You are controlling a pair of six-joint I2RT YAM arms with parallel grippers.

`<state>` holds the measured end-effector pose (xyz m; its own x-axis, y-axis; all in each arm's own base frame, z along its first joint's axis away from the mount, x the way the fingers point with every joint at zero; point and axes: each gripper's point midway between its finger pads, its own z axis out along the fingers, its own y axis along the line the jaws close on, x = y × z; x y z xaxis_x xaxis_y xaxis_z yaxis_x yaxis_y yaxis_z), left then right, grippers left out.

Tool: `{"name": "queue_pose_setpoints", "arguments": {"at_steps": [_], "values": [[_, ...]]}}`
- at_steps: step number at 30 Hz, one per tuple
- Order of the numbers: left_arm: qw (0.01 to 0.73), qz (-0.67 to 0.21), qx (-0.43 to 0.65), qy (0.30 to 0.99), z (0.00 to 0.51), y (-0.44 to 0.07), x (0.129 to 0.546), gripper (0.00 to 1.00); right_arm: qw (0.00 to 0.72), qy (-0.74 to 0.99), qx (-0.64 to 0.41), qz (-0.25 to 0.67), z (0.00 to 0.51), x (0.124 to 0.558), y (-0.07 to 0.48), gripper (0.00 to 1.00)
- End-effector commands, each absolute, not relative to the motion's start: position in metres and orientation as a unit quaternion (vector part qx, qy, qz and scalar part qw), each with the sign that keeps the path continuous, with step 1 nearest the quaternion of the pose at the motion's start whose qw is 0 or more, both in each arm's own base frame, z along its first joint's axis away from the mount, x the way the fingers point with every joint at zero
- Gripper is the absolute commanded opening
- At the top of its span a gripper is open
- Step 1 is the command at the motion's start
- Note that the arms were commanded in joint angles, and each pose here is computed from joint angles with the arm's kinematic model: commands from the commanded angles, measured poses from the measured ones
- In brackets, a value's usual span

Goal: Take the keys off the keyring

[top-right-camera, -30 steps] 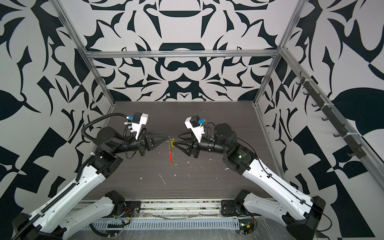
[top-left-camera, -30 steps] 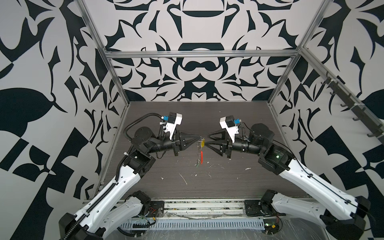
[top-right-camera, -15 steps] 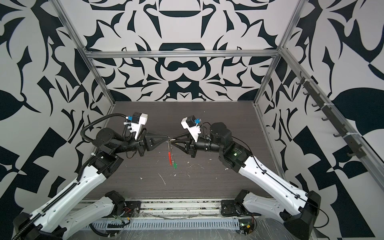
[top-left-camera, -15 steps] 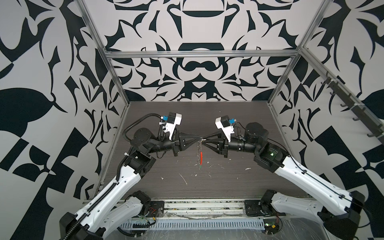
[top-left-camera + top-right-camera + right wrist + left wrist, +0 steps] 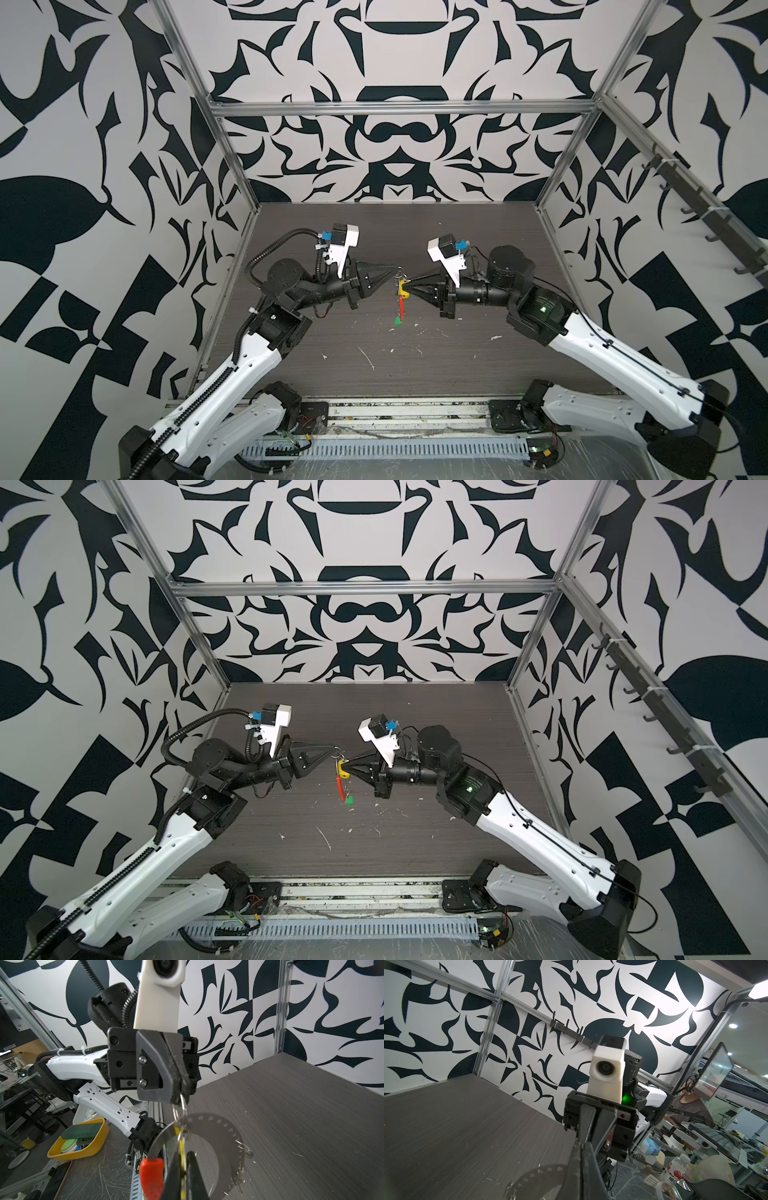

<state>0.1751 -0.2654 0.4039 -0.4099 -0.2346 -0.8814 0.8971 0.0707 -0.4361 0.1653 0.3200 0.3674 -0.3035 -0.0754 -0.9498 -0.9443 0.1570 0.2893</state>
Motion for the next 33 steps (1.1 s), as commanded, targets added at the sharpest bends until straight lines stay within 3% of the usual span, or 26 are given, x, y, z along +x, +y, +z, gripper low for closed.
{"name": "queue_pose_setpoints", "arguments": {"at_steps": [1, 17, 33], "values": [[0.494, -0.618, 0.277, 0.546, 0.421, -0.259, 0.176, 0.00, 0.433, 0.611, -0.431, 0.503, 0.378, 0.156, 0.326, 0.00], [0.492, -0.621, 0.289, 0.537, 0.421, -0.260, 0.171, 0.00, 0.415, 0.637, -0.430, 0.487, 0.352, 0.157, 0.331, 0.00], [0.474, -0.614, 0.291, 0.561, 0.402, -0.263, 0.174, 0.00, 0.437, 0.635, -0.418, 0.482, 0.362, 0.158, 0.324, 0.02]]}}
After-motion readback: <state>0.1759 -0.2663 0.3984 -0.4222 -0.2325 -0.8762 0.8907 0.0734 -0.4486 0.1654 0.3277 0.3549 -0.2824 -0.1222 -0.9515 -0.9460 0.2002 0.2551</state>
